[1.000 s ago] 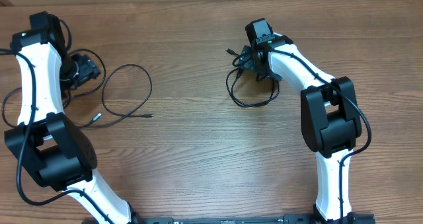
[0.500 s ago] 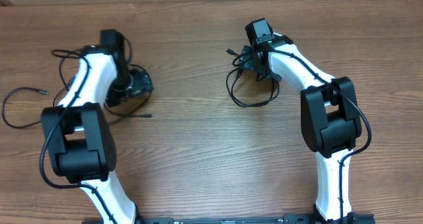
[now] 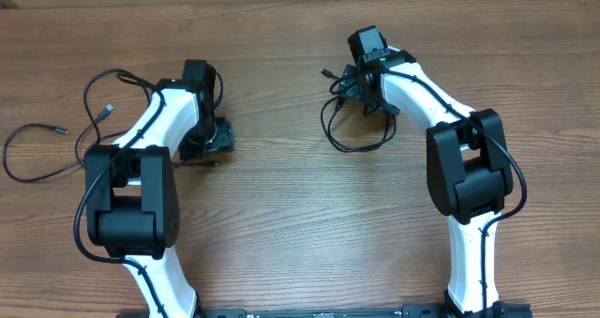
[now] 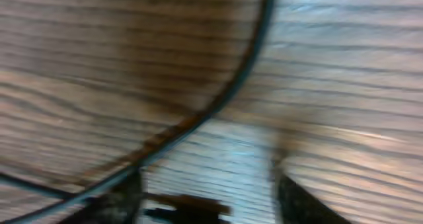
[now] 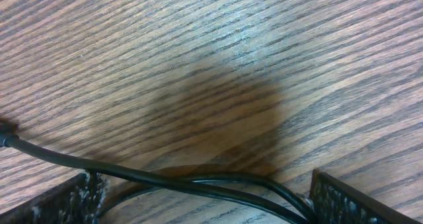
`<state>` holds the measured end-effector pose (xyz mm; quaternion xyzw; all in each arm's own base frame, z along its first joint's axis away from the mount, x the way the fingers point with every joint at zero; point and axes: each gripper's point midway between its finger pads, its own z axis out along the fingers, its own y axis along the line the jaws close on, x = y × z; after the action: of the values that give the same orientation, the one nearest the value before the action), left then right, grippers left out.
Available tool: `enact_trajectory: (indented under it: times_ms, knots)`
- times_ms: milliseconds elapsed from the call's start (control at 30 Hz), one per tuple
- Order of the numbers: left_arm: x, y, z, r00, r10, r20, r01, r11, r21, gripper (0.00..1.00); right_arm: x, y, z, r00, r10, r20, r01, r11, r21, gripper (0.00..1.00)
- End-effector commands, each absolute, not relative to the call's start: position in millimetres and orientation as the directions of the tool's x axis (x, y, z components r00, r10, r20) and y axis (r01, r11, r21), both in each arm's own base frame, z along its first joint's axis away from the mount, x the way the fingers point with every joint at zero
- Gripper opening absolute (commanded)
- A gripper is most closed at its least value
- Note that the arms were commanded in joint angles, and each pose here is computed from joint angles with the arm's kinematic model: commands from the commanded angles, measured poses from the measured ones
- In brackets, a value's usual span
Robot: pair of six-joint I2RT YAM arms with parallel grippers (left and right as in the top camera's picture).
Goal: Untangle cables
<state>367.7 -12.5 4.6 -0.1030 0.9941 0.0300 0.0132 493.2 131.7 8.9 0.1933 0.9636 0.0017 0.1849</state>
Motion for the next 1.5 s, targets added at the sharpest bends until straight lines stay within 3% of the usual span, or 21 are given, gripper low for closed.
enact_trajectory:
  times_ms: [0, 100, 200, 400, 667, 800, 1033, 1067, 1100, 1167, 1267, 1333, 1467]
  knots:
    - [366, 18, 7, -0.978, -0.187, -0.089, -0.202, 0.956, 0.212, 0.35, 489, 130, -3, -0.863, 0.375, -0.339, 0.378, 0.924, 0.059, 1.0]
    - [362, 43, 8, -0.967, -0.224, -0.123, -0.252, 0.91, 0.328, 0.22, 489, 130, -3, -0.863, 0.375, -0.339, 0.378, 0.924, 0.059, 1.0]
    - [355, 72, 14, -0.937, -0.307, -0.168, -0.35, 0.837, 0.421, 0.15, 489, 130, -3, -0.863, 0.375, -0.339, 0.378, 0.924, 0.059, 1.0]
    - [338, 114, 15, -0.86, -0.478, -0.175, -0.505, 0.754, 0.419, 0.09, 489, 130, -3, -0.863, 0.375, -0.339, 0.378, 0.924, 0.059, 1.0]
    - [326, 137, 4, -0.778, -0.616, -0.119, -0.621, 0.729, 0.287, 0.04, 489, 130, -3, -0.863, 0.375, -0.339, 0.378, 0.924, 0.059, 1.0]
    - [333, 111, 0, -0.824, -0.565, -0.037, -0.565, 0.814, 0.135, 0.04, 489, 130, -3, -0.863, 0.375, -0.339, 0.378, 0.924, 0.059, 1.0]
    - [348, 83, 47, -0.801, -0.593, -0.083, -0.594, 0.804, -0.012, 0.04, 489, 130, -3, -0.863, 0.375, -0.339, 0.378, 0.924, 0.059, 1.0]
    - [350, 82, 53, -0.798, -0.594, -0.1, -0.595, 0.803, -0.02, 0.07, 489, 130, -3, -0.863, 0.375, -0.339, 0.378, 0.924, 0.059, 1.0]
    - [353, 81, 59, -0.799, -0.588, -0.125, -0.59, 0.807, -0.025, 0.27, 489, 130, -3, -0.863, 0.375, -0.339, 0.378, 0.924, 0.059, 1.0]
    - [354, 80, 59, -0.777, -0.616, -0.13, -0.618, 0.786, -0.028, 0.39, 489, 130, -3, -0.863, 0.375, -0.339, 0.378, 0.924, 0.059, 1.0]
    - [349, 80, 53, -0.673, -0.732, -0.107, -0.733, 0.679, -0.035, 0.43, 489, 130, -3, -0.863, 0.375, -0.339, 0.378, 0.924, 0.059, 1.0]
    - [342, 78, 41, -0.49, -0.867, -0.085, -0.868, 0.495, -0.038, 0.44, 489, 130, -3, -0.863, 0.375, -0.339, 0.378, 0.924, 0.059, 1.0]
    - [337, 87, 22, -0.276, -0.951, -0.136, -0.958, 0.285, -0.045, 0.46, 489, 130, -3, -0.863, 0.375, -0.339, 0.378, 0.924, 0.059, 1.0]
